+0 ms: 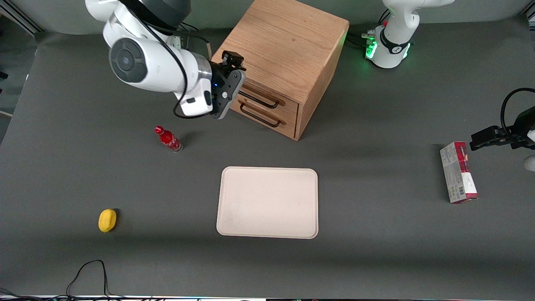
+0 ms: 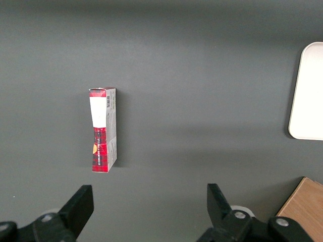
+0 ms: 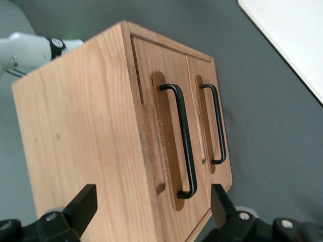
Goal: Open upper drawer
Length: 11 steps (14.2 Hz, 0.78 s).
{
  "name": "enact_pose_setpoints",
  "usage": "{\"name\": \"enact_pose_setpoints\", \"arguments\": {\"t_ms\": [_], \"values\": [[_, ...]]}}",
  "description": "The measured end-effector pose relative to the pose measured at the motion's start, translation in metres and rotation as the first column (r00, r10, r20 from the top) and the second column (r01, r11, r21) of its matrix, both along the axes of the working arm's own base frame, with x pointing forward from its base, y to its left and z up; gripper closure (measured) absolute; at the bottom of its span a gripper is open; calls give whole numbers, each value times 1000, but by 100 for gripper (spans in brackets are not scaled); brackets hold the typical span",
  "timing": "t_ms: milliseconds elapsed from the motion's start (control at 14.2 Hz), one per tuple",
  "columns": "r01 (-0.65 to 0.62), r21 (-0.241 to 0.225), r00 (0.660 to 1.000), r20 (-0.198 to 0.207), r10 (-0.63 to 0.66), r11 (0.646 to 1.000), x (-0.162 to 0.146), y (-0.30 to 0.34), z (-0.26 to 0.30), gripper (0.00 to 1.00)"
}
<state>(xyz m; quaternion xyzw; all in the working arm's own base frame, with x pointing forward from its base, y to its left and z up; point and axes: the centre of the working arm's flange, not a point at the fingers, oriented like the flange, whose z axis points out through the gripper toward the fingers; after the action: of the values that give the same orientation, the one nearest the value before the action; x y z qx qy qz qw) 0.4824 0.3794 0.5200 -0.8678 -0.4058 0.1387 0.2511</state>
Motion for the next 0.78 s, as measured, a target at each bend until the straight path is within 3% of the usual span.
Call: {"name": "enact_pose_setpoints", "arguments": {"t_ms": [353,776], "values": [[-54,-32,997,54,56,998,-10,11,-62,0],[-35,-41,993,112,40,999,-22,19,-114,0]]}}
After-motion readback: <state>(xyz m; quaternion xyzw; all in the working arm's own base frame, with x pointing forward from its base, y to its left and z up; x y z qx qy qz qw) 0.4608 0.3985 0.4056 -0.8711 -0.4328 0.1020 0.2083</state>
